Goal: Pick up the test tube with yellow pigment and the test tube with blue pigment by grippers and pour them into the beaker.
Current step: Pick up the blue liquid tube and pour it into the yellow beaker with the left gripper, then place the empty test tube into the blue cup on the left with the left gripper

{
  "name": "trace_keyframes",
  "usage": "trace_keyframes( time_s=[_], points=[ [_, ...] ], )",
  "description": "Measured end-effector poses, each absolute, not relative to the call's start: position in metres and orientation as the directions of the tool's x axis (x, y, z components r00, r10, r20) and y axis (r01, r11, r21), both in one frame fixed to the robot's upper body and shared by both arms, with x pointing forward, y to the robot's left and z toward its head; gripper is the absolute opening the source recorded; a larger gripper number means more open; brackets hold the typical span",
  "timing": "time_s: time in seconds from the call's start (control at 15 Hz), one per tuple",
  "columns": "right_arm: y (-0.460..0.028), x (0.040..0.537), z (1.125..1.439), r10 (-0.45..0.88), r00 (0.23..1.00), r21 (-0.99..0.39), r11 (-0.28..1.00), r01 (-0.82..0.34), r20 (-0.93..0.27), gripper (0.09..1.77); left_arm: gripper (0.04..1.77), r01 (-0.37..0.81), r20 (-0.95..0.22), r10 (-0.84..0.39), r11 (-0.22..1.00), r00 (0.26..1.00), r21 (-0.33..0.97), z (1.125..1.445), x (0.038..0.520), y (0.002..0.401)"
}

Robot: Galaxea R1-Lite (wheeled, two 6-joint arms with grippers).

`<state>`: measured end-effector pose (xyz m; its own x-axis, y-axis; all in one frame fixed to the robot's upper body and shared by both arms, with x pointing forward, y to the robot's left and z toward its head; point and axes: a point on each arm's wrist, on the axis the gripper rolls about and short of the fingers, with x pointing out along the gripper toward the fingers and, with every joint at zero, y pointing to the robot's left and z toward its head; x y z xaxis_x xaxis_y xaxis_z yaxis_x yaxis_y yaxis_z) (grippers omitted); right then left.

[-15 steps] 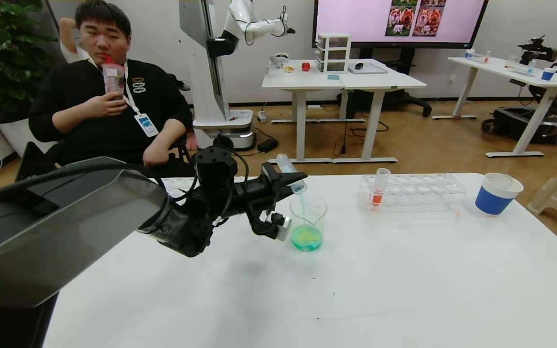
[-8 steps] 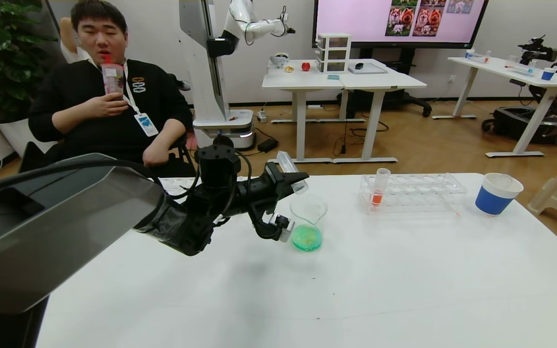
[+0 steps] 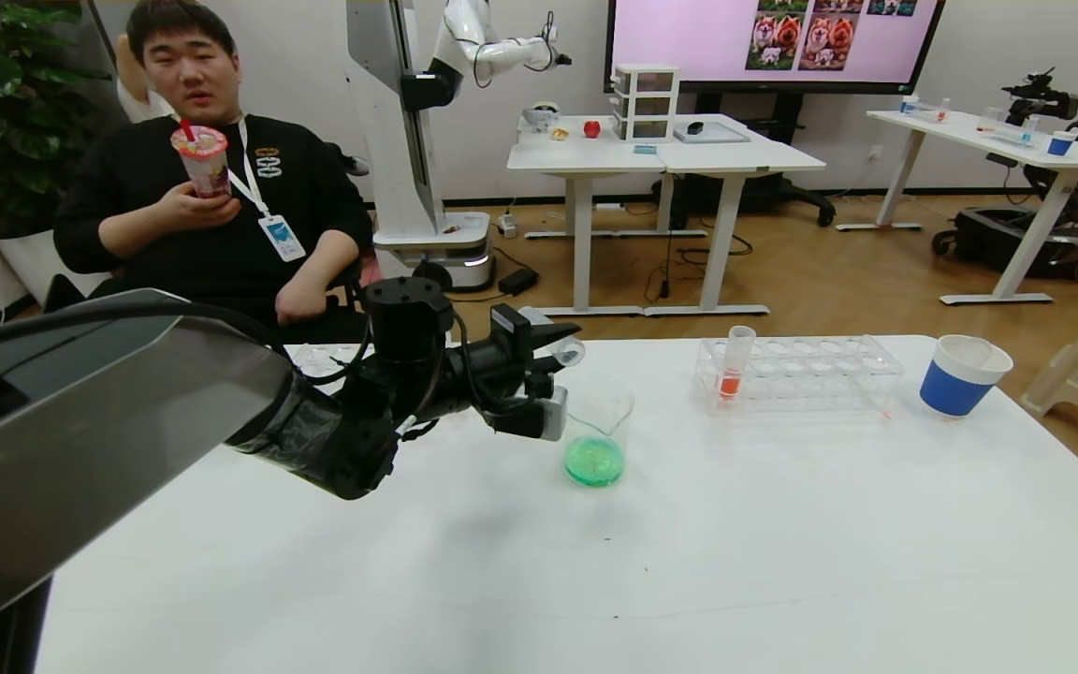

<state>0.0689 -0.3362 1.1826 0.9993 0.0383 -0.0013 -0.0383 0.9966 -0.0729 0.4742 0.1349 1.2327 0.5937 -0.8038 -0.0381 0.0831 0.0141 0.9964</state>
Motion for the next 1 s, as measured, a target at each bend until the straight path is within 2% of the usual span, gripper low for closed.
trace_keyframes(
  time_s=[0.13,0.2,0.33,0.47,0.6,0.8,1.0],
  points=[
    [-0.336,0.069,1.183,0.039,0.999,-0.073,0.997,-0.039,-0.001,1.74,0.5,0.234,-0.027,-0.785,0.151,0.618,0.961,1.238,0.472,0.139],
    [-0.336,0.069,1.183,0.039,0.999,-0.073,0.997,-0.039,-0.001,1.74,0.5,0.306,-0.02,-0.751,0.245,0.66,0.92,1.242,0.47,0.141],
    [-0.336,0.069,1.183,0.039,0.999,-0.073,0.997,-0.039,-0.001,1.74,0.5,0.362,0.031,-0.644,0.469,0.765,0.806,1.251,0.463,0.144],
    [-0.336,0.069,1.183,0.039,0.999,-0.073,0.997,-0.039,-0.001,1.74,0.5,0.339,0.129,-0.515,0.711,0.848,0.616,1.264,0.455,0.139],
    [-0.336,0.069,1.183,0.038,0.999,-0.073,0.997,-0.038,-0.001,1.74,0.5,0.286,0.167,-0.382,0.863,0.909,0.416,1.271,0.45,0.132],
    [-0.336,0.069,1.183,0.039,0.999,-0.073,0.997,-0.039,-0.001,1.74,0.5,0.195,0.185,-0.221,0.969,0.957,0.152,1.282,0.45,0.127],
    [-0.336,0.069,1.183,0.039,0.999,-0.073,0.997,-0.039,-0.001,1.74,0.5,0.108,0.086,-0.106,0.994,0.991,-0.014,1.279,0.455,0.125]
  ],
)
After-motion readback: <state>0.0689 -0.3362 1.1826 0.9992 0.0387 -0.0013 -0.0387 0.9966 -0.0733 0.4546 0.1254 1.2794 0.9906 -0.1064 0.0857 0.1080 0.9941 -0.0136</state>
